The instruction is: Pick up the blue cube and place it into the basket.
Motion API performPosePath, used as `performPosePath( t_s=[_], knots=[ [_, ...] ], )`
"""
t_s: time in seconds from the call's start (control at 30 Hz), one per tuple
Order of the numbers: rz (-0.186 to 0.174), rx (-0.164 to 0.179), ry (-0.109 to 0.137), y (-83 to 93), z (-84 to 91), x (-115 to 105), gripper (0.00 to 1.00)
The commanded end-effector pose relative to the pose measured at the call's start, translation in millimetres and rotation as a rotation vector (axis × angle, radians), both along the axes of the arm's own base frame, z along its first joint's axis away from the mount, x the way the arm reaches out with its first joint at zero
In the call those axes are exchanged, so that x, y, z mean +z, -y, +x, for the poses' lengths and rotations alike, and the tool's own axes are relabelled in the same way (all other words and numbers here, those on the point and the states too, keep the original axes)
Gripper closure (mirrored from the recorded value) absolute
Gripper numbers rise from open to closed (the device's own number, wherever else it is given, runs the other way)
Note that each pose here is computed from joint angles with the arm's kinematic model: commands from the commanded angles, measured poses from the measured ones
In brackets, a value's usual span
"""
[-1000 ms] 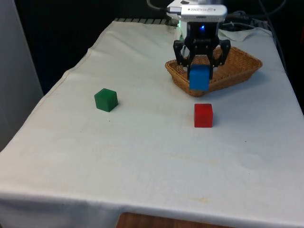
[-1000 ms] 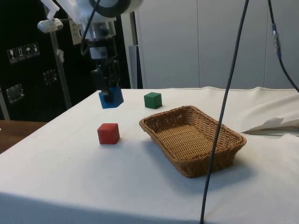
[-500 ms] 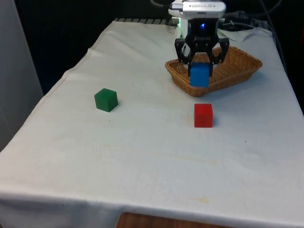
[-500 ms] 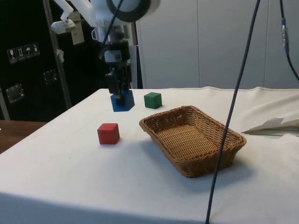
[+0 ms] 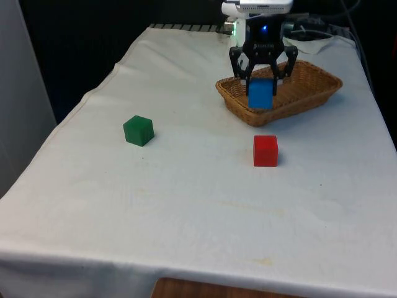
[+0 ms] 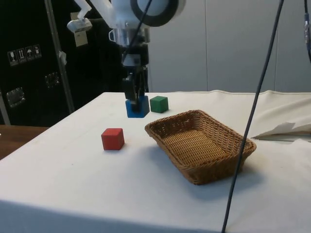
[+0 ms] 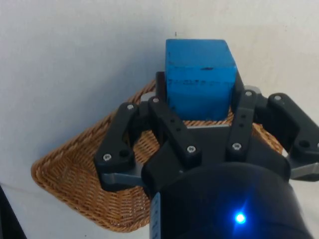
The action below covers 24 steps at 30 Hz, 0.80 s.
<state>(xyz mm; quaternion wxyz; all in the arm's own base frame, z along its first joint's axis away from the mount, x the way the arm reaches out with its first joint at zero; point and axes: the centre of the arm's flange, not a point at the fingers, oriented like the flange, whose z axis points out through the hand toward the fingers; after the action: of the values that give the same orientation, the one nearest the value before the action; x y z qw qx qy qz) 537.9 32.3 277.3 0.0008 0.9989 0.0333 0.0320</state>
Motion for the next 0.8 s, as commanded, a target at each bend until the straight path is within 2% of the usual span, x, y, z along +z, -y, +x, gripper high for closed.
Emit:
performPosePath(
  t_s=[0.0,0.03,0.13,0.27,0.3,0.33,0.53,0.57,0.63,0.77],
  knots=[
    [0.000,0.000,0.002,0.2,-3.1,-0.8,0.95],
    [0.002,-0.001,0.020,-0.1,-6.7,1.3,0.95],
    [0.002,0.000,0.033,0.5,-17.4,0.1,0.95],
    [0.002,0.001,0.044,1.6,-28.5,-1.4,0.95],
    [0.002,0.000,0.029,1.5,-24.8,-2.6,0.95],
    [0.003,0.001,0.048,1.8,-31.0,-1.5,0.95],
    [0.005,-0.001,0.071,3.4,-50.3,-3.6,0.95],
    [0.005,0.000,0.057,2.8,-47.8,-4.8,0.95],
    [0.006,0.000,0.080,2.9,-58.6,-4.8,0.95],
    [0.008,0.000,0.092,3.2,-69.6,-7.8,0.95]
  ],
)
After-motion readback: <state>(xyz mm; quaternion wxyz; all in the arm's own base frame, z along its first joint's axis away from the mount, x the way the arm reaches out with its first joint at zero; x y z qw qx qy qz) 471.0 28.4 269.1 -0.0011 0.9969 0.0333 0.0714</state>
